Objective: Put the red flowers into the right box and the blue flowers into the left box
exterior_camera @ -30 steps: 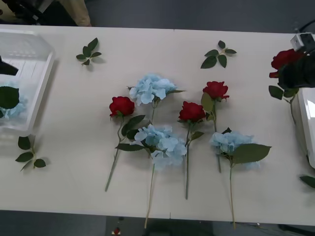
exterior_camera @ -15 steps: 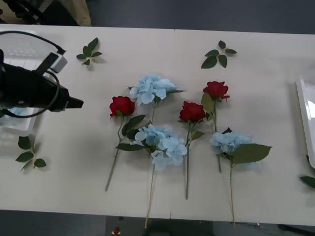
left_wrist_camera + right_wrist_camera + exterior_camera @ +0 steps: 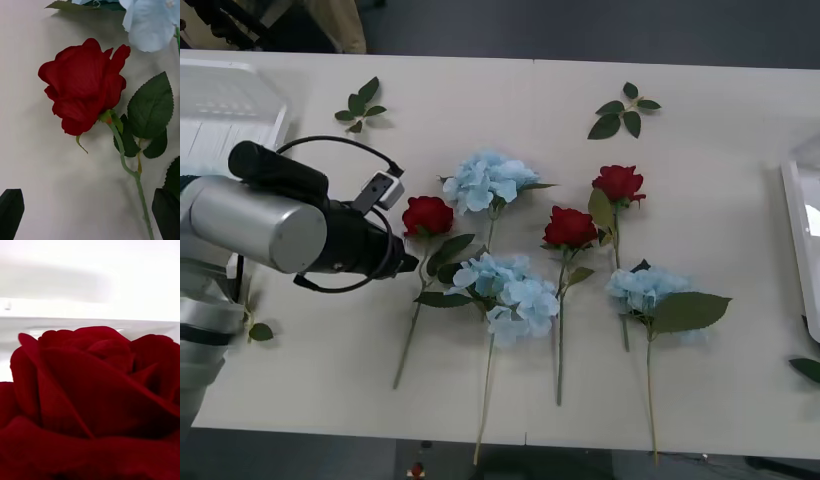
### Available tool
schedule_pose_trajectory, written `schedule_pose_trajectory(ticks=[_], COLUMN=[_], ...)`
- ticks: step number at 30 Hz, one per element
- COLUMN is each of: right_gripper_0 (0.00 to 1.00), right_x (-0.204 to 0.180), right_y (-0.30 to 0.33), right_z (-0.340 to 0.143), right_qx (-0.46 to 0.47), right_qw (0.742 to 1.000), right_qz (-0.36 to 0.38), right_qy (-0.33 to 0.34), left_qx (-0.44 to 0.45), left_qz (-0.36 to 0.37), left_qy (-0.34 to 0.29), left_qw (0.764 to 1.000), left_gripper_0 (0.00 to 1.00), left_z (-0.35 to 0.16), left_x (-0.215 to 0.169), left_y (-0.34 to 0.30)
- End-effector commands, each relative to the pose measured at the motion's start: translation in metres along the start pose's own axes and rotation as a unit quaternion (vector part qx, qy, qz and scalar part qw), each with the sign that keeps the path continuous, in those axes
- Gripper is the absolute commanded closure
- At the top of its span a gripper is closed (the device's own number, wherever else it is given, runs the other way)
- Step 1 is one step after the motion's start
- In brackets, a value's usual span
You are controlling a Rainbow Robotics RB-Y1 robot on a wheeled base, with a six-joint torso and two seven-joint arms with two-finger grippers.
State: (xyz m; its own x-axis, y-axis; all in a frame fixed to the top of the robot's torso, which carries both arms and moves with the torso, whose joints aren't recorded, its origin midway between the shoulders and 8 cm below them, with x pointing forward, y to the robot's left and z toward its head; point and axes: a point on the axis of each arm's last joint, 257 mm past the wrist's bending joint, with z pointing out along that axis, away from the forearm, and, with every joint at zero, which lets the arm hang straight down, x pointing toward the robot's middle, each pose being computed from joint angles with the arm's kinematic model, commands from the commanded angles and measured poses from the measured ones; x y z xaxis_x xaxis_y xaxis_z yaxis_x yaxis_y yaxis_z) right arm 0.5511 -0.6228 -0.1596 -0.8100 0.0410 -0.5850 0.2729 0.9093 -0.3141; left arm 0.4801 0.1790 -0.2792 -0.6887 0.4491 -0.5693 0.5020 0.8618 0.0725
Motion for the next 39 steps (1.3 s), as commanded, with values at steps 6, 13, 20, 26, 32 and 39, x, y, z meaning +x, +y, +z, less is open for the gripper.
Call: schedule_pose_trajectory(ticks=[6,13,20,26,32,39], right_gripper_0=[1.0,0.62,0.18,0.12,0.05,0.04], right_x=[-0.007,-0.008,-0.008,-0.007,-0.012,-0.005], right_y=[-0.029,-0.03,-0.024,-0.01,0.02,0.093], right_z=[0.005,0.005,0.005,0.005,-0.009,-0.049], right_qx=[0.024,0.024,0.013,-0.013,-0.053,-0.135], right_qw=[0.999,0.999,0.999,1.0,0.998,0.988], right_qz=[0.017,0.017,0.017,0.014,-0.041,-0.075], right_qy=[-0.025,-0.025,-0.026,-0.022,-0.014,0.014], left_qx=[-0.005,-0.001,-0.003,0.001,0.006,0.01], left_qz=[-0.022,-0.026,-0.012,-0.004,-0.007,-0.019], left_qy=[-0.014,-0.003,0.022,0.029,0.035,0.038], left_qw=[1.0,1.0,1.0,1.0,0.999,0.999], left_gripper_0=[0.0,0.0,0.0,0.03,0.31,1.0], left_z=[0.011,0.031,0.048,0.06,0.065,0.069], left_x=[-0.032,-0.033,-0.026,-0.021,-0.018,-0.015], left_y=[-0.011,-0.013,-0.017,-0.024,-0.029,-0.032])
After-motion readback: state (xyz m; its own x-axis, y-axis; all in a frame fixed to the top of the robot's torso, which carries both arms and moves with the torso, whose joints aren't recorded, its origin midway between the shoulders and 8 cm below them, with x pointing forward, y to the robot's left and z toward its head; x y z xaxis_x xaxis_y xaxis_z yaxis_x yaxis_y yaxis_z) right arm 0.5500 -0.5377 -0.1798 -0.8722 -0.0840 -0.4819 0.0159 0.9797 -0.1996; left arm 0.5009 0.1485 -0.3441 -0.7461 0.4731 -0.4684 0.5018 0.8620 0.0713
